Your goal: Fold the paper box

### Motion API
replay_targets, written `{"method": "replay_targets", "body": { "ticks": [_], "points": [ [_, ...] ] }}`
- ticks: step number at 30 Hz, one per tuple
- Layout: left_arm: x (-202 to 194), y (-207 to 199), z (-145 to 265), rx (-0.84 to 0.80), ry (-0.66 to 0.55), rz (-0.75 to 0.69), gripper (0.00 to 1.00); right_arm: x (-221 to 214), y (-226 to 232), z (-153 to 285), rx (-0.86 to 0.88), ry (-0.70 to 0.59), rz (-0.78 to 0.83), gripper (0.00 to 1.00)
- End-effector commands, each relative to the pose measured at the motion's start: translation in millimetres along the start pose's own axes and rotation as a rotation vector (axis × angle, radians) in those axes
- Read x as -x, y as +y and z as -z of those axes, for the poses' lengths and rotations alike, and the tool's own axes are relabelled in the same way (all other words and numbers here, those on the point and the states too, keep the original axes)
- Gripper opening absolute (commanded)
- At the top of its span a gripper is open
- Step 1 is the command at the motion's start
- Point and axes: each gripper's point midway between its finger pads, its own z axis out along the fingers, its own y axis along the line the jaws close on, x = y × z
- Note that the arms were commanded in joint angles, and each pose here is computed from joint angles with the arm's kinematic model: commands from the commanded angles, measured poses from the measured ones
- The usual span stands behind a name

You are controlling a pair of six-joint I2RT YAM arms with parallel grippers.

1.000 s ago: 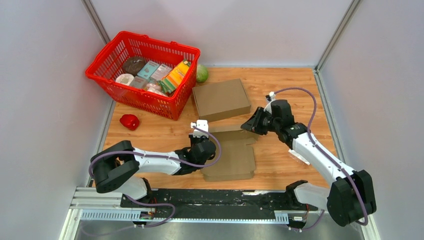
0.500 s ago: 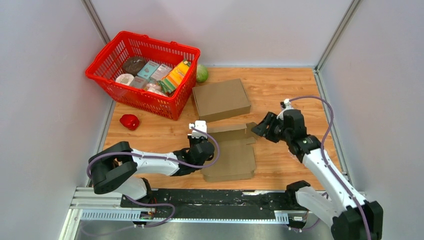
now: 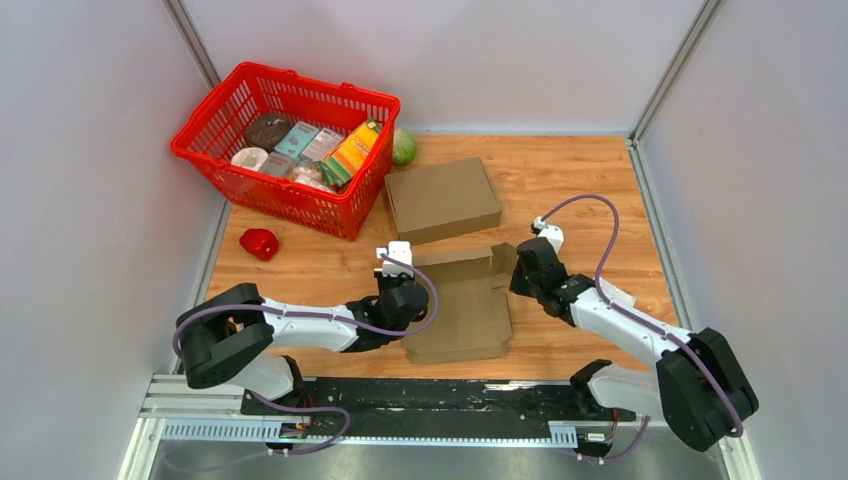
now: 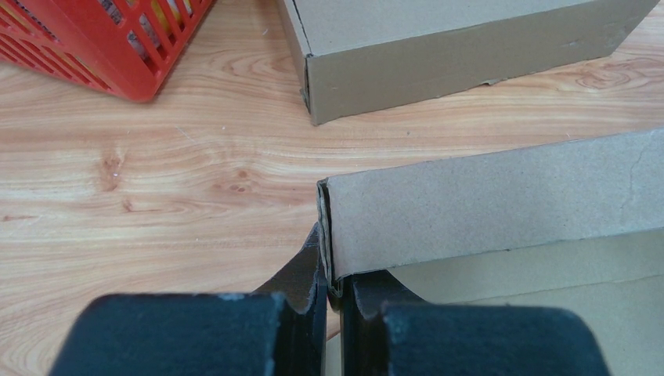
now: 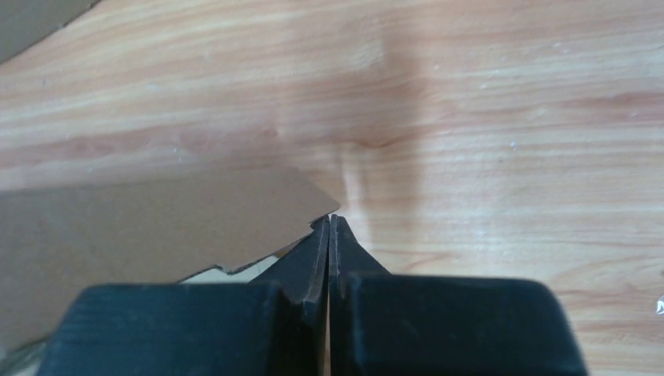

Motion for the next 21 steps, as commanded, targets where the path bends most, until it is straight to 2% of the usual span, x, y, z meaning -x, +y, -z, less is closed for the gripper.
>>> {"method": "replay_targets", "body": {
  "ticks": [1,13,21],
  "points": [
    [-12,11,2,0.019,0.033,-0.042,0.00,41,0,-5,-0.054,-0.170,-0.010,0.00],
    [-13,11,2,0.015,0.034,-0.045,0.00,20,3,-25,-0.026,-0.123,-0.049,0.00],
    [-12,9,1,0.011,0.034,-0.046,0.00,26,39,-9,0.171,-0.120,-0.126,0.00]
  ]
}}
